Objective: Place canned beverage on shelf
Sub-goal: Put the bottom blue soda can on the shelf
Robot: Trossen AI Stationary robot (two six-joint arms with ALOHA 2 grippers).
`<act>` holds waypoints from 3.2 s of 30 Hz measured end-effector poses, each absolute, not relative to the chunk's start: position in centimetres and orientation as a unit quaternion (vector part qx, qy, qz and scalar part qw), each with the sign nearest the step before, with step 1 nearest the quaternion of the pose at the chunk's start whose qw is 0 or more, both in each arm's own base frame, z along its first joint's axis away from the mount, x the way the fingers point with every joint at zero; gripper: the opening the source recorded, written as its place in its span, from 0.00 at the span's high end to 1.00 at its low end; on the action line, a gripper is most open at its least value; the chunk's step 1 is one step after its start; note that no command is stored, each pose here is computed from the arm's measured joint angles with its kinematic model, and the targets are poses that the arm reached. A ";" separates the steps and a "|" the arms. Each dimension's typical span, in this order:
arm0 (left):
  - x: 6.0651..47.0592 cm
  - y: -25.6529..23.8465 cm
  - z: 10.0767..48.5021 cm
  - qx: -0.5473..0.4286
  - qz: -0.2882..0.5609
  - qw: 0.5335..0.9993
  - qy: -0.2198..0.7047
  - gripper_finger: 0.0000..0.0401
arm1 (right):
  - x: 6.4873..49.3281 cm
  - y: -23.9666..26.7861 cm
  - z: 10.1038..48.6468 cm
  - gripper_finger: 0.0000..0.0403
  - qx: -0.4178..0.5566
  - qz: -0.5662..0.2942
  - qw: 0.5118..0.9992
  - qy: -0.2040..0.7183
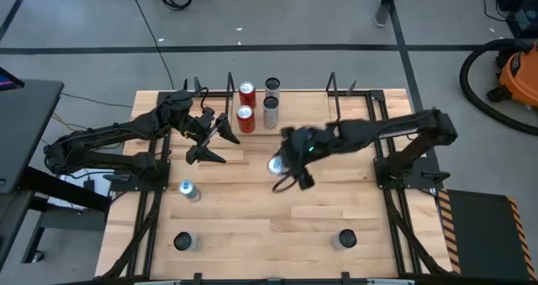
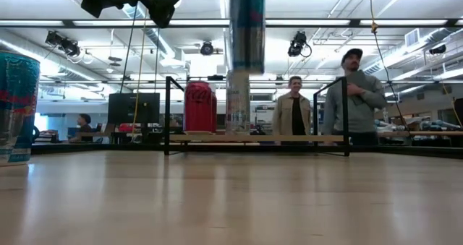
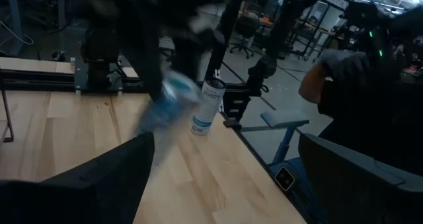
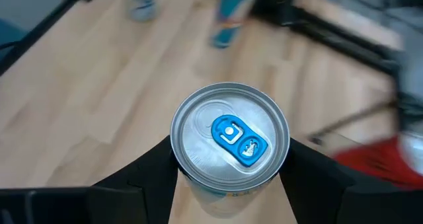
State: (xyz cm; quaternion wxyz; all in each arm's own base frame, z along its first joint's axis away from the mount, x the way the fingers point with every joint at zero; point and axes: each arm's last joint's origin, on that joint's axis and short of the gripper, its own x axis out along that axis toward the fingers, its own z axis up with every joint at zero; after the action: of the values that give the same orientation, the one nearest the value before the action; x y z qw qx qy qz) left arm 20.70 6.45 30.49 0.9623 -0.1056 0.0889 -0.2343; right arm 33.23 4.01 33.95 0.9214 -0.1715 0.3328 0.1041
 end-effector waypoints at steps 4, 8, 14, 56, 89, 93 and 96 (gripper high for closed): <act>20.7 6.5 30.5 -0.104 -0.234 0.962 0.089 0.06 | 30.3 1.6 37.2 0.41 -0.177 0.032 0.935 0.305; 20.7 6.5 30.5 -0.104 -0.234 0.962 0.089 0.06 | 27.3 -1.0 39.9 0.41 -0.176 -0.048 0.945 0.273; 20.7 6.5 30.5 -0.104 -0.234 0.963 0.088 0.06 | 24.2 -5.3 42.0 0.41 -0.169 -0.143 0.943 0.248; 20.6 6.4 30.1 -0.112 -0.234 0.960 0.104 0.06 | 22.4 -18.7 32.2 0.41 0.097 -0.152 0.918 0.353; 20.8 6.2 30.2 -0.099 -0.229 0.963 0.099 0.06 | 23.6 -21.9 26.5 0.41 0.055 -0.205 0.944 0.254; 20.8 6.2 30.2 -0.099 -0.230 0.963 0.099 0.06 | 23.5 -21.8 26.3 0.41 0.061 -0.203 0.940 0.266; 20.8 6.2 30.2 -0.099 -0.229 0.963 0.099 0.06 | 23.4 -21.7 26.1 0.41 0.064 -0.203 0.937 0.276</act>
State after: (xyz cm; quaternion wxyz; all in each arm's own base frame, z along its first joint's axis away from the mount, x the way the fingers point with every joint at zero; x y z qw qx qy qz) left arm 20.76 6.23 30.21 0.9632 -0.0988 0.0993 -0.2295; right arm 23.41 -21.73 26.10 0.9373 0.0641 0.2758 -0.2032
